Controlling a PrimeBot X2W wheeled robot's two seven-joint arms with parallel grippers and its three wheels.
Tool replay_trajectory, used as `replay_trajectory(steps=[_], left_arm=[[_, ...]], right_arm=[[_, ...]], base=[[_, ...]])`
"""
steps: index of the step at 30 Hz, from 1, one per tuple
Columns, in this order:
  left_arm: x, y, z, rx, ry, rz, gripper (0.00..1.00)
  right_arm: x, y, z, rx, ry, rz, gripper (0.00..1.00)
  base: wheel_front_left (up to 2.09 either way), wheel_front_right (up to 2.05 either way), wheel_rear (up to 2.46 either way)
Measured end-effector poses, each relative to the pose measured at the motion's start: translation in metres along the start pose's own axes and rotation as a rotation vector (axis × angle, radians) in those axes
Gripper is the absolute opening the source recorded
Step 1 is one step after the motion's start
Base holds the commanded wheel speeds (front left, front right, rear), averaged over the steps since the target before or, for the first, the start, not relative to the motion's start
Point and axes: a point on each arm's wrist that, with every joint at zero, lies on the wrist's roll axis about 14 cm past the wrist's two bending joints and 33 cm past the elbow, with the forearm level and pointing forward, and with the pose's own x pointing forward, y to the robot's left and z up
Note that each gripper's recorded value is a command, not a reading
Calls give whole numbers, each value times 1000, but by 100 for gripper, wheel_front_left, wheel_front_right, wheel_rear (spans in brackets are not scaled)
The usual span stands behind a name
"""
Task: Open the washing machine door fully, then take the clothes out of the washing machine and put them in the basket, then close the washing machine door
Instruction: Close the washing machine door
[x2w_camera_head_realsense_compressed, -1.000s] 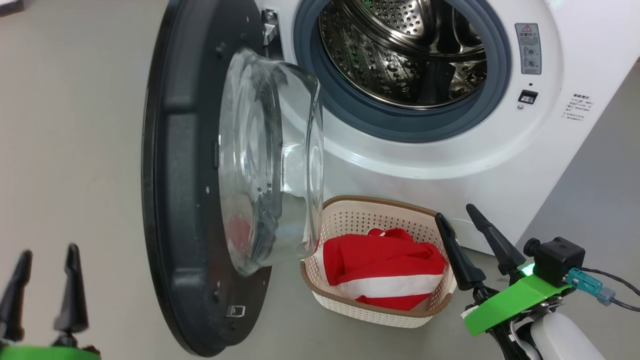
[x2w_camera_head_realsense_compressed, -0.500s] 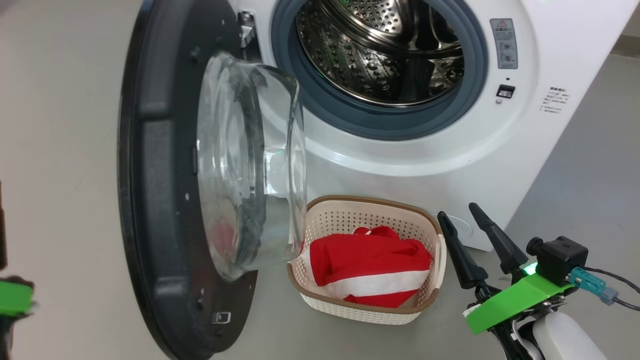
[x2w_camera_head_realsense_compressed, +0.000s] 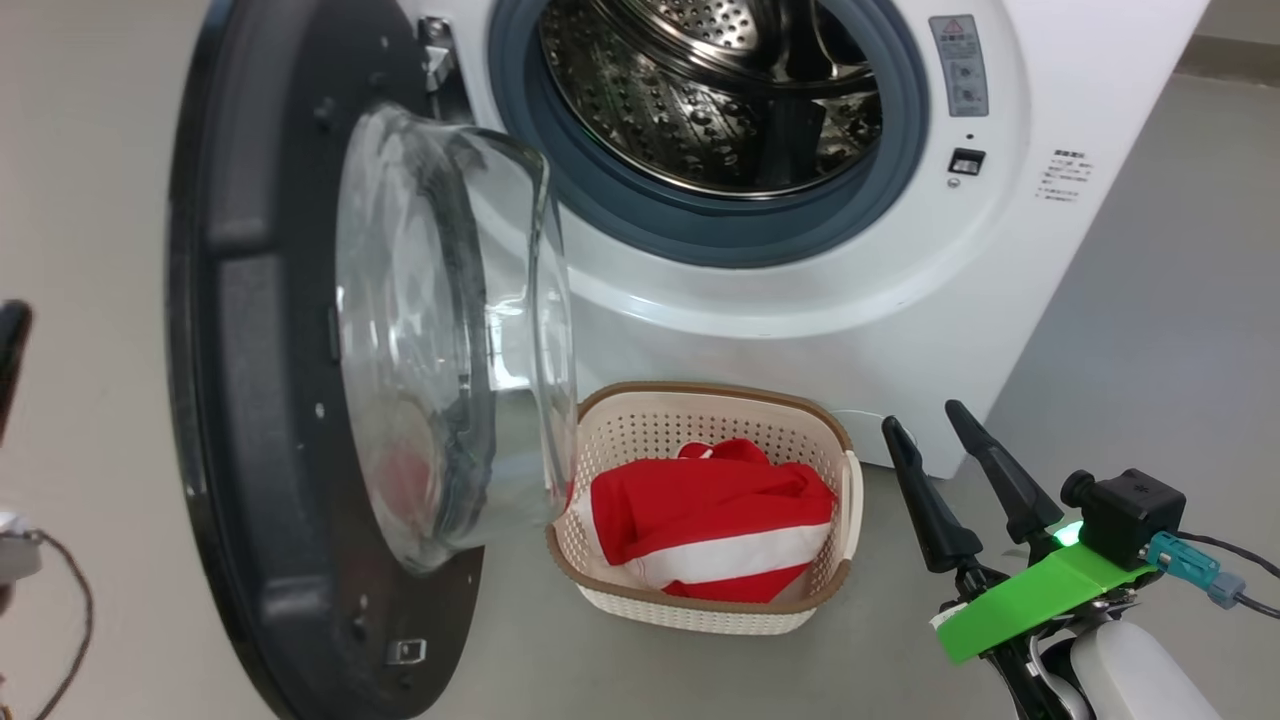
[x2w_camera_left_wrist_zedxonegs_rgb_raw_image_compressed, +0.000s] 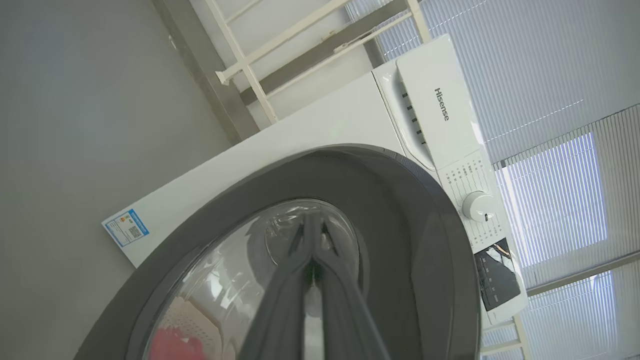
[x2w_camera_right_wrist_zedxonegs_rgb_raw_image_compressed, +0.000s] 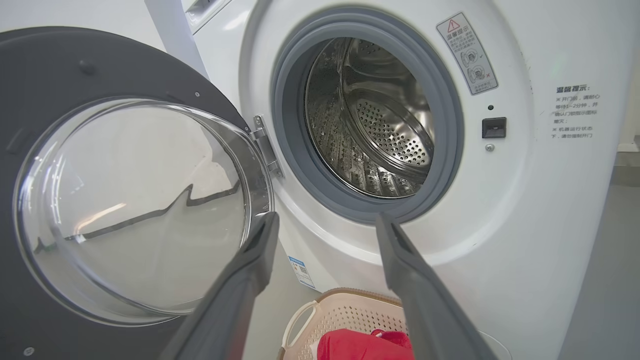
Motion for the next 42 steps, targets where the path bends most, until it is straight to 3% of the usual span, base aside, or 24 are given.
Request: replay_trajectory(steps=[4, 9, 30, 42], left_arm=[[8, -5, -17, -141, 96, 10, 0], [10, -19, -35, -200, 207, -6, 0], [6, -66, -88, -192, 445, -98, 0], [23, -84, -132, -201, 557, -138, 0]], right_arm=[[-3, -5, 0, 0, 0, -16, 100], [-6, -11, 0, -1, -1, -34, 100], [-21, -21, 13, -14, -29, -80, 100], [-43, -42, 26, -24, -59, -165, 100]], base=[[0, 0, 0], [0, 0, 0], [0, 0, 0], [0, 0, 0]])
